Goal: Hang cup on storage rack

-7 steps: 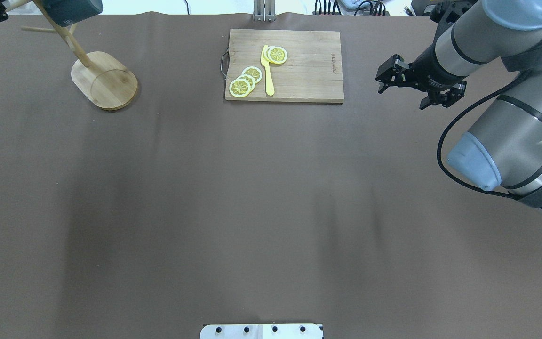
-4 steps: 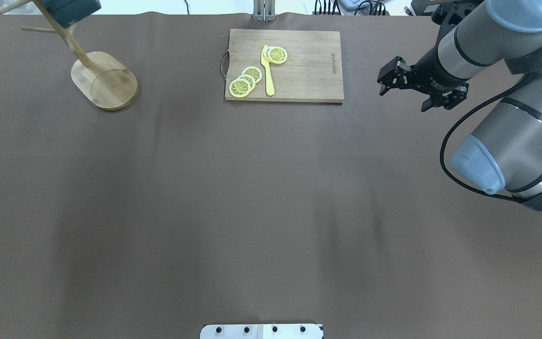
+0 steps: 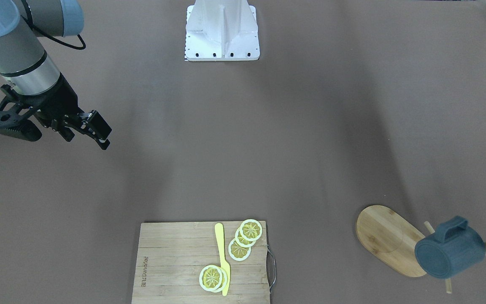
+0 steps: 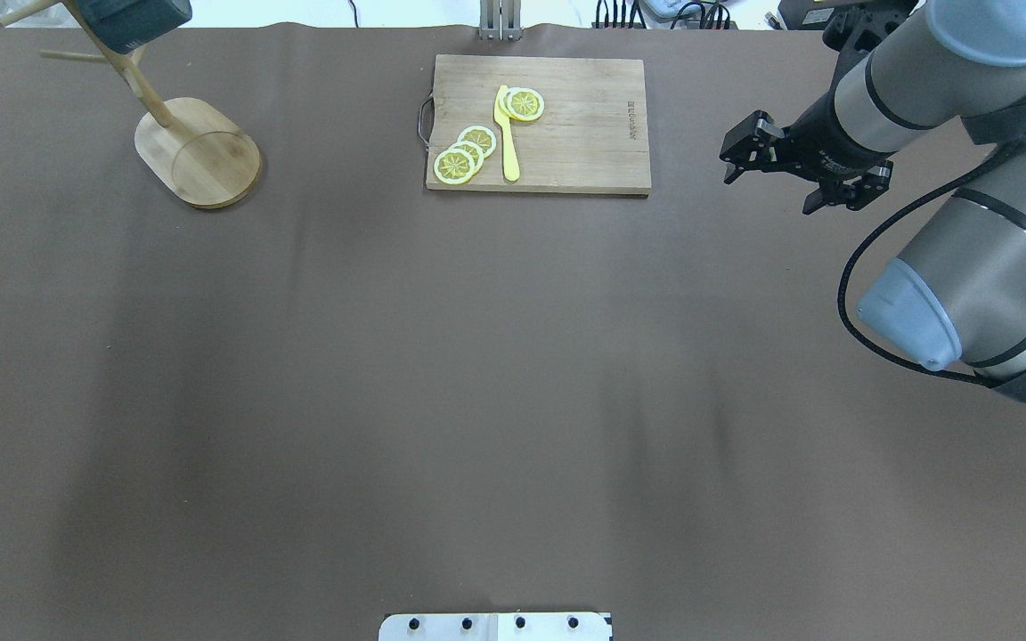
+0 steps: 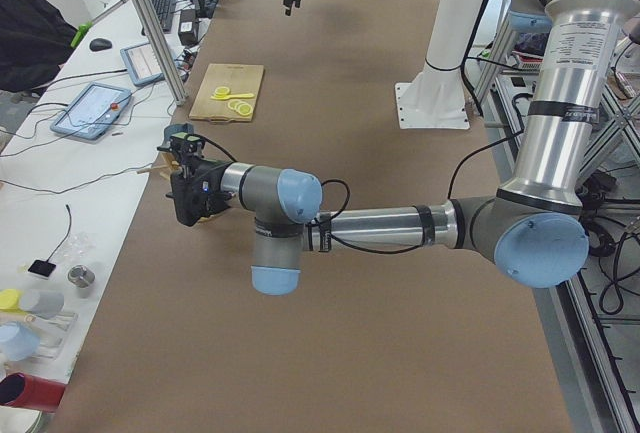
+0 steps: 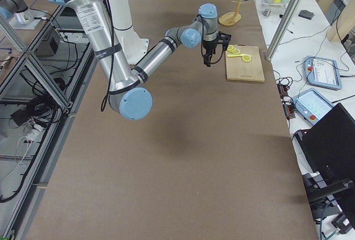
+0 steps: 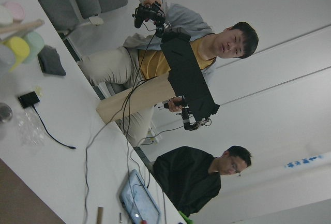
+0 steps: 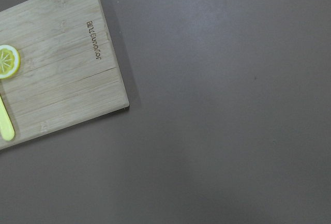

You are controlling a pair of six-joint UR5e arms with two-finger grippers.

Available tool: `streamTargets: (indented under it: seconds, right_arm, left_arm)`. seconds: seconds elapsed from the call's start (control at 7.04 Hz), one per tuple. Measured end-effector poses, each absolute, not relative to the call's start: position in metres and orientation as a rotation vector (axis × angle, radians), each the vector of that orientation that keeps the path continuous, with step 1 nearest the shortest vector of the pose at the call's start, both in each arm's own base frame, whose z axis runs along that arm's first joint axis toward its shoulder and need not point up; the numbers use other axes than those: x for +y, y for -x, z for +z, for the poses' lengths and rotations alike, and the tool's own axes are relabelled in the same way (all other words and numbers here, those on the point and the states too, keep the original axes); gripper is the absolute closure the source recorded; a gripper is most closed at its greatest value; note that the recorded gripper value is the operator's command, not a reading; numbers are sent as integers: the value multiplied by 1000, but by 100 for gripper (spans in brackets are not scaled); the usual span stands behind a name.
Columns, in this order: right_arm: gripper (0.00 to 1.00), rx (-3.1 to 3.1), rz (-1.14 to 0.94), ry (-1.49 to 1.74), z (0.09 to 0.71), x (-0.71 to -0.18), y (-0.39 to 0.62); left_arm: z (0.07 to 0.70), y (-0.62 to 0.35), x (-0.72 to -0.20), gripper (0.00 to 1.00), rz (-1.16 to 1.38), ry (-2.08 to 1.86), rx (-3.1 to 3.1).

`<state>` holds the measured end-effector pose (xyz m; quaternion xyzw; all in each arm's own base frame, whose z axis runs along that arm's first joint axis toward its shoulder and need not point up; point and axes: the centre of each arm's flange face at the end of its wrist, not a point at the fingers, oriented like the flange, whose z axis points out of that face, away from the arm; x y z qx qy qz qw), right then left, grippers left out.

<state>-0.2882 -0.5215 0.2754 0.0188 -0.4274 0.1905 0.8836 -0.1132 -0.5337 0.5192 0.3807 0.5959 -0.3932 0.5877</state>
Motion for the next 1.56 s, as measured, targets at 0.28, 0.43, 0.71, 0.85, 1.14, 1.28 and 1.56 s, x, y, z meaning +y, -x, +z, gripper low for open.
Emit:
streamTargets:
  seconds: [0.28,0.43,0.71,0.85,1.14,1.28,1.56]
  right_arm:
    - [0,-889,396,-39,276,-521,288]
    - [0,-888,396,-38,277,-521,288]
    - [0,-879,398,-34,284,-522,284]
    - [0,-873,395,-32,291,-523,278]
    - [0,-869,351,-21,317,-531,241]
    - [0,-863,326,-13,342,-534,210]
    - [0,-836,259,-2,415,-528,133]
  left_arm:
    - [530,130,-535,2,-734,-1093,942]
    - [531,137,-540,2,-637,-1133,734]
    - [538,147,-536,2,-435,-1064,390]
    - [541,144,-529,2,-353,-953,334]
    - [550,121,-523,2,-199,-690,461]
    - [556,109,-521,2,-140,-571,547]
    - [567,86,-519,2,-61,-405,656]
